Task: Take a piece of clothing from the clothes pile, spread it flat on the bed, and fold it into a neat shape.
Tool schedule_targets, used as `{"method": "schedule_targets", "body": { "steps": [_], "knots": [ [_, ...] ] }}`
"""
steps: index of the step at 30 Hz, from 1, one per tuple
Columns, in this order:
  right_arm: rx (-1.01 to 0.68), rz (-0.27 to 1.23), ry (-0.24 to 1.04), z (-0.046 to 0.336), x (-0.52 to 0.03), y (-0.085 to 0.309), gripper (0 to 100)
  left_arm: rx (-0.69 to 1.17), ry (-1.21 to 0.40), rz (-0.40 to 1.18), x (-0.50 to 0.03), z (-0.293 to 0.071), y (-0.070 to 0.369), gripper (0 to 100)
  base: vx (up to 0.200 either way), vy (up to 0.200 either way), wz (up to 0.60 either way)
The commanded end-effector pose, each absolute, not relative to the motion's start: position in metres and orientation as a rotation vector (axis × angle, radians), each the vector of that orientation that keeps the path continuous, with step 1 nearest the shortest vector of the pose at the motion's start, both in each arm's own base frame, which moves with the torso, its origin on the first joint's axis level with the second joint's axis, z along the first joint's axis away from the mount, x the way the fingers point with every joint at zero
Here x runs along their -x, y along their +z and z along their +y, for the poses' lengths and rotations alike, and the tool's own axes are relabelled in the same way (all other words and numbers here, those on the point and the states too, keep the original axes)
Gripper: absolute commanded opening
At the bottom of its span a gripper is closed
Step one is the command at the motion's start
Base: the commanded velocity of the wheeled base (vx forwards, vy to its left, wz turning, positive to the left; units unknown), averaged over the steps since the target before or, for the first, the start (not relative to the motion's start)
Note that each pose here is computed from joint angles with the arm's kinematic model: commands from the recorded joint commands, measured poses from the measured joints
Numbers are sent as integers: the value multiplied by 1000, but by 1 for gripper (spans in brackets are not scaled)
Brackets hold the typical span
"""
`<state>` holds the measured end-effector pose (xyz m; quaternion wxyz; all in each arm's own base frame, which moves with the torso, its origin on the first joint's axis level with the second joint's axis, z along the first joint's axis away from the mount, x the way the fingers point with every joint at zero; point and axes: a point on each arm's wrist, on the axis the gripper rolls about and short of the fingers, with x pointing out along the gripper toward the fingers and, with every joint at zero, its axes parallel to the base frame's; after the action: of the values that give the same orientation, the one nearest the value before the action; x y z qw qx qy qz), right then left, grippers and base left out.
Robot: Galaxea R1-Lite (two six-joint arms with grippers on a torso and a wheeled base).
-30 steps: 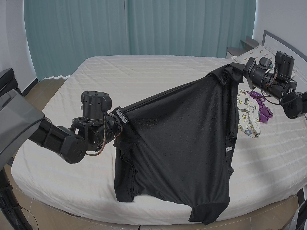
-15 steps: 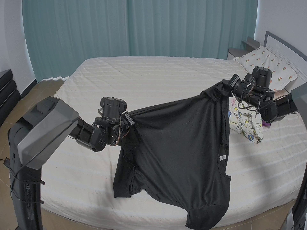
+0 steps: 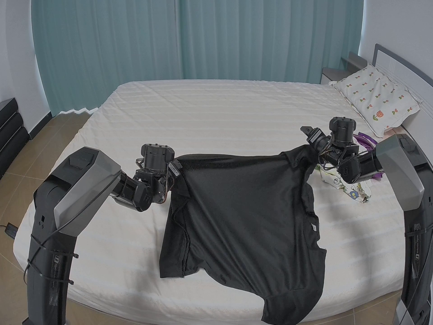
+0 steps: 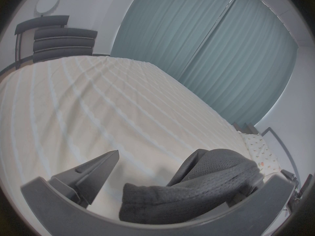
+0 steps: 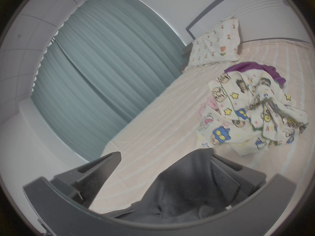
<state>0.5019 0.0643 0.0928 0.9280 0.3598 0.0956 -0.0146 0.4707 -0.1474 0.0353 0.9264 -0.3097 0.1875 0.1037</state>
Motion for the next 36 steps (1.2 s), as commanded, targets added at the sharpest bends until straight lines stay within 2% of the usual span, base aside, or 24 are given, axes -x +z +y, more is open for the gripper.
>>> {"method": "schedule_targets", "body": {
  "steps": [1, 3, 9, 13, 17, 21, 22, 26, 33, 36],
  "knots": [
    [-717, 292, -88, 64, -509, 57, 100, 591, 260, 399, -480, -129, 28, 100, 0, 0, 0],
    [-708, 346, -116, 62, -507, 53, 100, 580, 267, 399, -483, -125, 27, 100, 0, 0, 0],
    [-714, 353, -128, 55, -505, 58, 100, 559, 283, 430, -486, -119, 18, 100, 0, 0, 0],
    [-719, 434, -98, 54, -488, 53, 100, 533, 283, 521, -481, -118, 17, 100, 0, 0, 0],
    [-722, 478, -72, 52, -477, 53, 100, 606, 243, 507, -483, -115, 43, 100, 0, 0, 0],
    [-718, 520, -58, 51, -463, 54, 100, 744, 135, 526, -480, -111, 83, 100, 0, 0, 0],
    [-718, 542, -46, 51, -457, 54, 100, 811, 103, 532, -478, -103, 100, 100, 0, 0, 0],
    [-720, 577, -36, 50, -447, 53, 100, 897, 87, 530, -481, -88, 117, 100, 0, 0, 0],
    [-702, 617, -60, 43, -439, 42, 100, 936, 61, 856, -473, -73, 117, 100, 0, 0, 0],
    [-691, 636, -63, 42, -435, 38, 100, 917, 86, 922, -473, -73, 112, 100, 0, 0, 0]
  ]
}}
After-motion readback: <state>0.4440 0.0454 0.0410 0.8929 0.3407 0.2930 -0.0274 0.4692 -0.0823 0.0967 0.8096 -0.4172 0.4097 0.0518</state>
